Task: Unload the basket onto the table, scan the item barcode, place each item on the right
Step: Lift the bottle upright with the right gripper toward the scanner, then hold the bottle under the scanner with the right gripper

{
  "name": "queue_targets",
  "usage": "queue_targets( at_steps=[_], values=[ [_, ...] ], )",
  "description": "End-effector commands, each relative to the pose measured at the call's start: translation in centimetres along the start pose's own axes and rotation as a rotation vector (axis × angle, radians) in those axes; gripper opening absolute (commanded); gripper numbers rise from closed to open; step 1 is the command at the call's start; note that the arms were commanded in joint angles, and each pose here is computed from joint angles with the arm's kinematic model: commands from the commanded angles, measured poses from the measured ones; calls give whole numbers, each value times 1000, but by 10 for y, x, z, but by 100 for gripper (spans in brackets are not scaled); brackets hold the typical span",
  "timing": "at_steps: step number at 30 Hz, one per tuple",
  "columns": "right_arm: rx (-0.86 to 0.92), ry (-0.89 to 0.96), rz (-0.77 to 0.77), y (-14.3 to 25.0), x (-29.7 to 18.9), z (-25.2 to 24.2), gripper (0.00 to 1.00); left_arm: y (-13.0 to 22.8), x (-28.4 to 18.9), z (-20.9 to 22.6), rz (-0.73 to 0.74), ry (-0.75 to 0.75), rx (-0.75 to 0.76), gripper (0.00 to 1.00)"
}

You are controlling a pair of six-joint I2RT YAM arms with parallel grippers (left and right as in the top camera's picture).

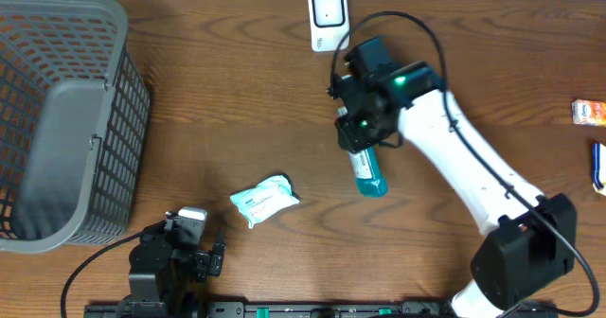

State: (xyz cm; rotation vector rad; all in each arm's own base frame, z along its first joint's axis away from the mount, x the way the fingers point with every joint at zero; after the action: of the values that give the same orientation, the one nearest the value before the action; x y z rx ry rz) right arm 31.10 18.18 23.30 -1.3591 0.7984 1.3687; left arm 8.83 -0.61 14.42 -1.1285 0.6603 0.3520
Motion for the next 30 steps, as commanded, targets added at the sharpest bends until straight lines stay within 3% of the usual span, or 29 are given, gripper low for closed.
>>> queue_targets(
  at_steps=[1,9,19,30],
  values=[
    [91,288,-199,-10,-18,5,1,7,3,-3,37,18,-6,98],
    [59,376,-351,-24,-22,16,1,7,3,-3,37,18,-6,98],
    [-204,429,-627,-71,-36,19,1,7,3,-3,37,18,-6,98],
    [-304,764,-896,-135,-20,8,1,7,3,-3,37,18,-6,98]
  ],
)
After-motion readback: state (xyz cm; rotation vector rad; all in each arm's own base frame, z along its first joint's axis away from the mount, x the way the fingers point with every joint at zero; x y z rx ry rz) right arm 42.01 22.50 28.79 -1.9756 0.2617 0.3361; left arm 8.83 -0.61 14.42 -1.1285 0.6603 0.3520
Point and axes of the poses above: each gripper's point midway between its finger pads, its own x axis out along the fingers, its own z axis along the line the jaws close on, y = z × x, the point moved 10 cm from there along -x, back along the fingers, and after that the axes turned 11 degrees about x, right-handed, at the moved point
